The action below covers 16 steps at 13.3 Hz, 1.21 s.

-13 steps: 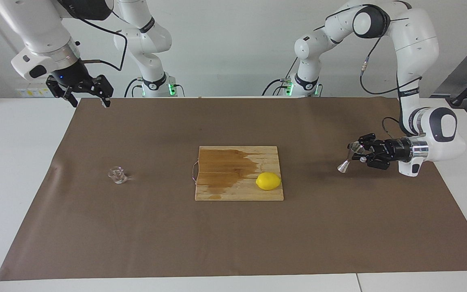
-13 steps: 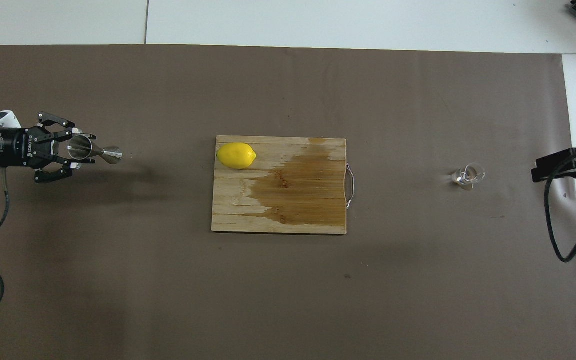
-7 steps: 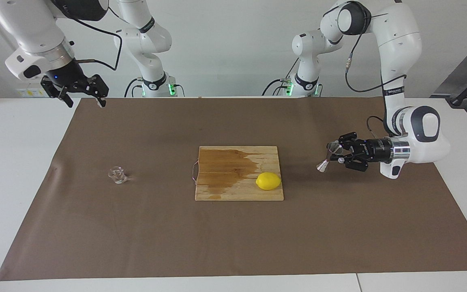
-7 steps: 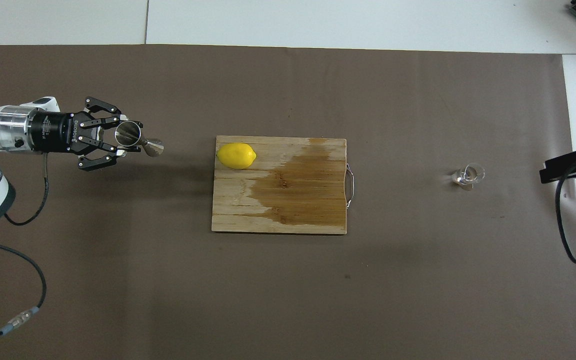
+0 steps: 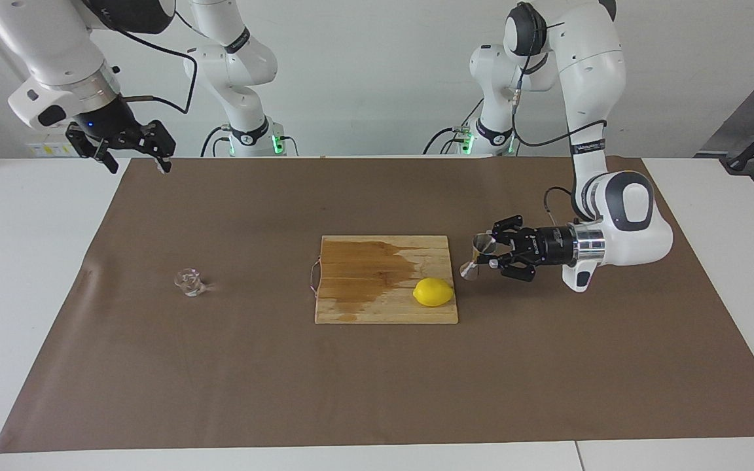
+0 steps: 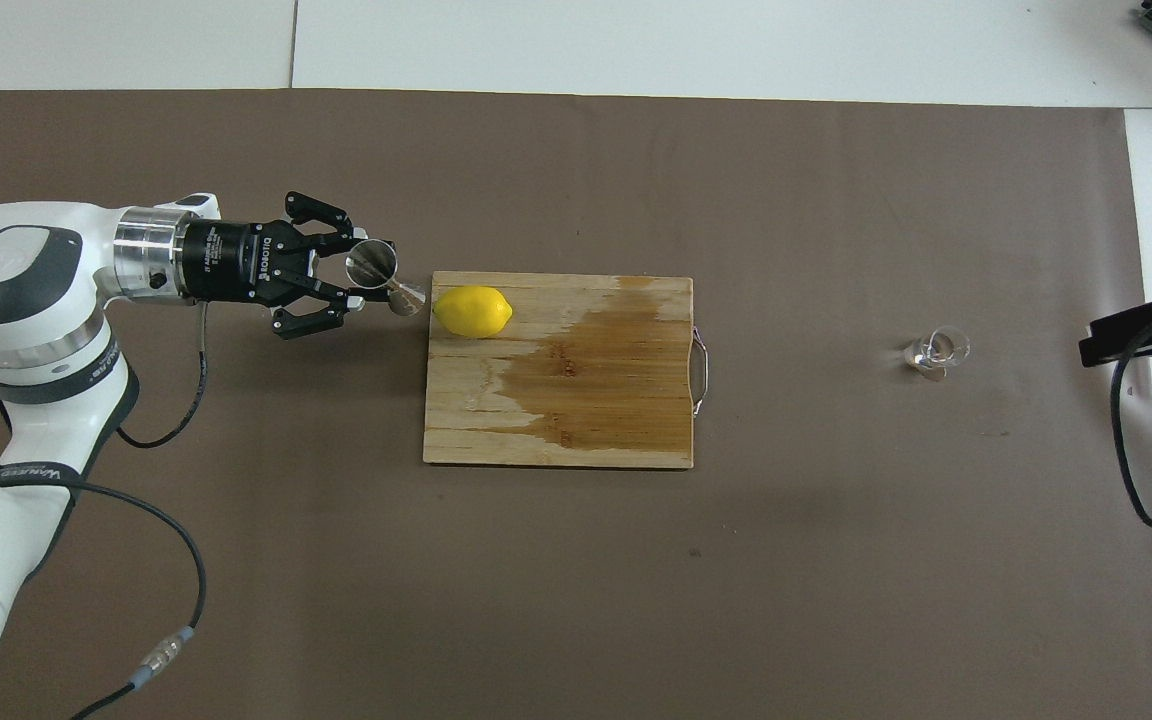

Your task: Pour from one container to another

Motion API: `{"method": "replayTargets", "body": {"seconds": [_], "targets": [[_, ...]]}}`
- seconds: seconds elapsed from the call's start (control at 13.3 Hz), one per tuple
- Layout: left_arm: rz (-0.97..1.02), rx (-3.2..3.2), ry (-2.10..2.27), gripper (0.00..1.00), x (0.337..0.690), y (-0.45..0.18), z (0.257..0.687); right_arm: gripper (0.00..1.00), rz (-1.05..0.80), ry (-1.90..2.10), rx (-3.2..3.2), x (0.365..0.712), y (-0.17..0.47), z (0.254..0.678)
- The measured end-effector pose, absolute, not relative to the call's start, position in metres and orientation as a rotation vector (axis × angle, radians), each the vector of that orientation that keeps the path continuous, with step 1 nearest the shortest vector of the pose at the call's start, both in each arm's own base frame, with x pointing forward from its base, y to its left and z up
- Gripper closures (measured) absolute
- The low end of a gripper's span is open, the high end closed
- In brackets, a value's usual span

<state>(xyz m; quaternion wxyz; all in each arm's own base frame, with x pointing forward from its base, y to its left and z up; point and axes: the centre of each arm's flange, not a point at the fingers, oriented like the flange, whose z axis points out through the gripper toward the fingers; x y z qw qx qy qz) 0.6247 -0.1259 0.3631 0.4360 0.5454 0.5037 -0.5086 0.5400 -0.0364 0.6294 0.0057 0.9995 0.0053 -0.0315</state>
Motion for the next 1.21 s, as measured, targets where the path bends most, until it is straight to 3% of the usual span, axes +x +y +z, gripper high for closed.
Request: {"method": "replayTargets", "body": {"seconds": [1.21], "targets": [[-1.255, 1.300, 1.325, 0.55, 0.588, -0.239, 0.333, 0.00, -0.110, 0.047, 3.129, 0.539, -0.037, 0.628]]}}
